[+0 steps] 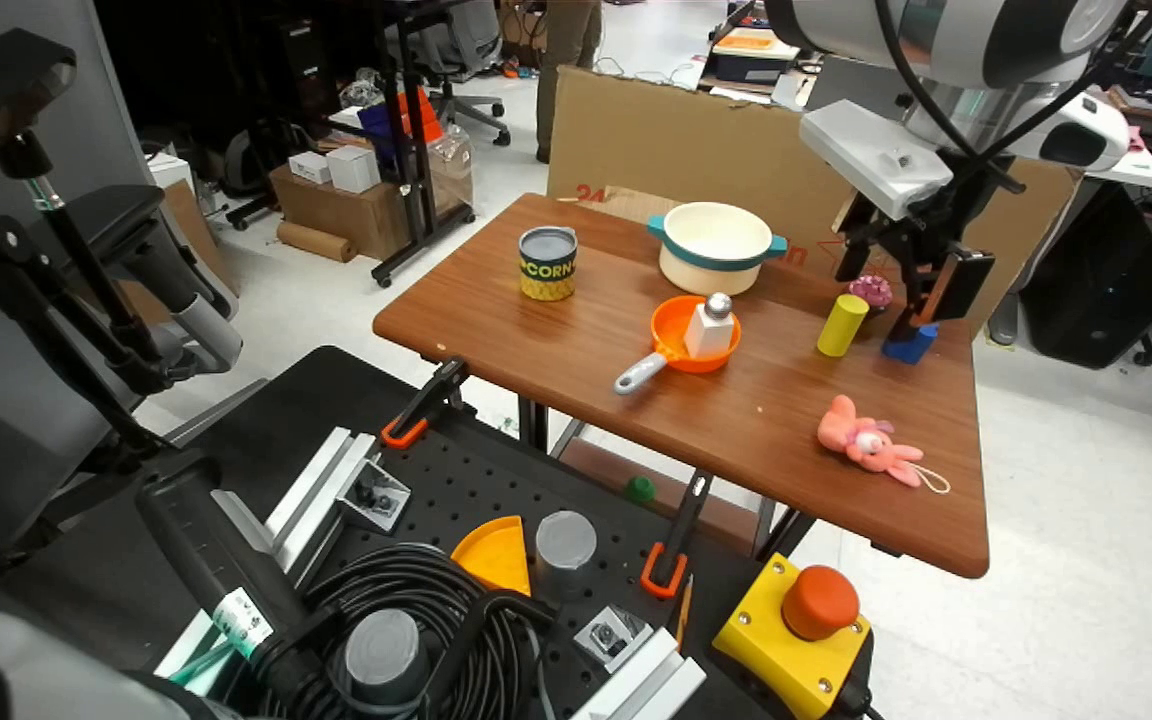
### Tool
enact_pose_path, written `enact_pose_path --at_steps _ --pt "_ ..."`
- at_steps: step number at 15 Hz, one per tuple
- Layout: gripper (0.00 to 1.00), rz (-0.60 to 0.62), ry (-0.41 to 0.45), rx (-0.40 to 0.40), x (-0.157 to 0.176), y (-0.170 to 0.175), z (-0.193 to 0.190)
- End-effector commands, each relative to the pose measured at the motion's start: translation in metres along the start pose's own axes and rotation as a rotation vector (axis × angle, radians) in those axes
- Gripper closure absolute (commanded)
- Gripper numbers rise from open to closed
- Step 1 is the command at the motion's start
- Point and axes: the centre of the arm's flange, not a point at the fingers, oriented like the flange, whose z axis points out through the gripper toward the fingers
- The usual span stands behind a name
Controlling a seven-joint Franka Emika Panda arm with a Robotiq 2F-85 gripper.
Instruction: Put the yellow cylinder inside the pot
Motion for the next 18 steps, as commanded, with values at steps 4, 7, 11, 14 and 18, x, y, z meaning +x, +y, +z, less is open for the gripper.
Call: enact_pose_path --at_steps 4,7,11,14,18 --pt "0.00 -0.011 -0.015 -0.002 -0.004 -0.010 0.008" --pt "0.00 -0.006 -0.015 -0.014 -0.004 -0.010 0.012" --pt "0.35 -0.009 -0.018 -0.021 -0.004 -0.009 0.017" --pt "0.58 -0.012 -0.023 -0.028 -0.005 -0.009 0.020" --pt "0.88 -0.015 -0.027 -0.033 -0.006 -0.008 0.022"
